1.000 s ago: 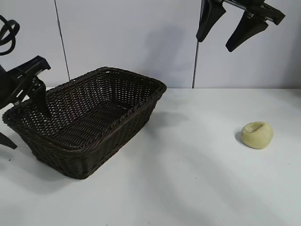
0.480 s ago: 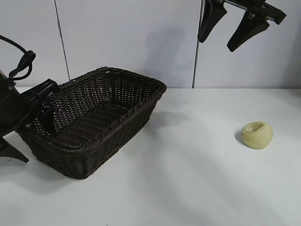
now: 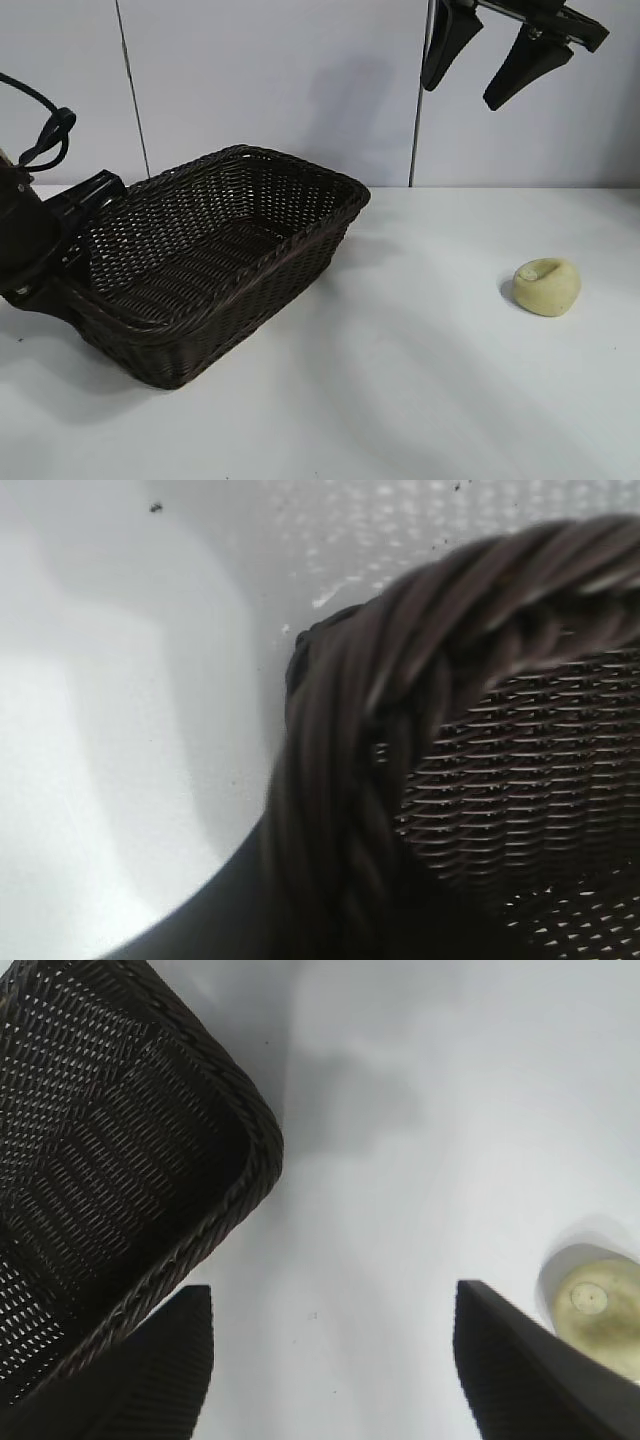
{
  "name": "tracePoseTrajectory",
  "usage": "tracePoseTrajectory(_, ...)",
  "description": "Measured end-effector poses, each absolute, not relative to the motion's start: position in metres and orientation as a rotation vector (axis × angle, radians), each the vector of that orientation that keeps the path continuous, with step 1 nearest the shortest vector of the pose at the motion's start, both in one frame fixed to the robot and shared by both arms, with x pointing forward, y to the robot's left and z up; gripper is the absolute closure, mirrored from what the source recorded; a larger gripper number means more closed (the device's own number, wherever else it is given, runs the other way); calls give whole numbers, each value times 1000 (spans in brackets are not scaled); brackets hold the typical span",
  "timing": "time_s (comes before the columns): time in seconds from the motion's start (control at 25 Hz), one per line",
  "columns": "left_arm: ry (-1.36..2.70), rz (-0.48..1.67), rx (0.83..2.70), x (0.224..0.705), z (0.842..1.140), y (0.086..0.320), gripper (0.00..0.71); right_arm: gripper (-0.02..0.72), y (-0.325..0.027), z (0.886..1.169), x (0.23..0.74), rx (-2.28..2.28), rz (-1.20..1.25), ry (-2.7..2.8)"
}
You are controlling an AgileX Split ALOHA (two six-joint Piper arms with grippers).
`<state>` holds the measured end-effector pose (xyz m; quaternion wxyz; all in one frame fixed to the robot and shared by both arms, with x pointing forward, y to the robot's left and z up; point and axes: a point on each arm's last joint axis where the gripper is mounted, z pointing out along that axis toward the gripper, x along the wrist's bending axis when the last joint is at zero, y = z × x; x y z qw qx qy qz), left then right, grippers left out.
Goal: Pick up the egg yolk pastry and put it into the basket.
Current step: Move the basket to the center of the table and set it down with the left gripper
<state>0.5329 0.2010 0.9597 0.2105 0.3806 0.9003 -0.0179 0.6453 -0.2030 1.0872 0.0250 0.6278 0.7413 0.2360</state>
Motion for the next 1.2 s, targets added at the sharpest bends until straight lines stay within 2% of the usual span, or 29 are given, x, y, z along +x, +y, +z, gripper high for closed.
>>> tracePoseTrajectory(0.44, 2235, -124, 1520, 564, 1000, 198, 610, 207, -203, 1087, 645, 1942, 730, 2293)
tracePoseTrajectory(0.72, 2062, -208, 1834, 592, 995, 188, 610, 207, -203, 1087, 645, 1942, 730, 2293)
tracePoseTrajectory(0.96, 1975, -214, 1952, 615, 981, 182, 610, 207, -203, 1087, 645, 1943, 730, 2292)
tracePoseTrajectory(1.2, 1956, -219, 1995, 625, 966, 180, 610, 207, -203, 1087, 645, 1945, 730, 2290)
